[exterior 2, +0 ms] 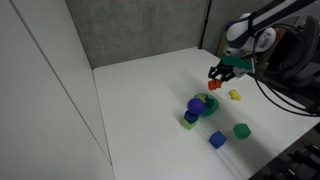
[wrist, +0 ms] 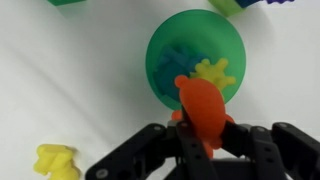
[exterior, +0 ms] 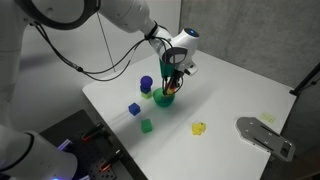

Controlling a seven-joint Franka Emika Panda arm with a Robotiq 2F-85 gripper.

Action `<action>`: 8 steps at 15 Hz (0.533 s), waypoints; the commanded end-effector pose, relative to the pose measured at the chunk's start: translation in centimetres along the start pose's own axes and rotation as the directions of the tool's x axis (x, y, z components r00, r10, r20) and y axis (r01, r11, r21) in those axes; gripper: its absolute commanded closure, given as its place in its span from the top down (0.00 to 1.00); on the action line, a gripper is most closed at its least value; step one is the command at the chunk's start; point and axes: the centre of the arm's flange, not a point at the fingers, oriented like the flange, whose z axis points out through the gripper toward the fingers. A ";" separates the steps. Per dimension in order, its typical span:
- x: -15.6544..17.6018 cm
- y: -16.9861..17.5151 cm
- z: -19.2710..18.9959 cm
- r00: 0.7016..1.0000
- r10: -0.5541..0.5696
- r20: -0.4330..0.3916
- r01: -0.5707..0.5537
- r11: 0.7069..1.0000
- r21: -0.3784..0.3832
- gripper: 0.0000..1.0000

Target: Pick up the orange toy from the green bowl and put it on the table

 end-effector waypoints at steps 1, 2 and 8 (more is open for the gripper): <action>2.7 4.2 -0.3 0.999 0.047 0.008 -0.046 0.999 -0.024 0.04; 3.5 5.5 -0.1 0.998 0.065 0.007 -0.065 0.997 -0.035 0.05; 6.9 12.0 4.2 0.985 0.156 0.068 -0.150 0.984 -0.092 0.05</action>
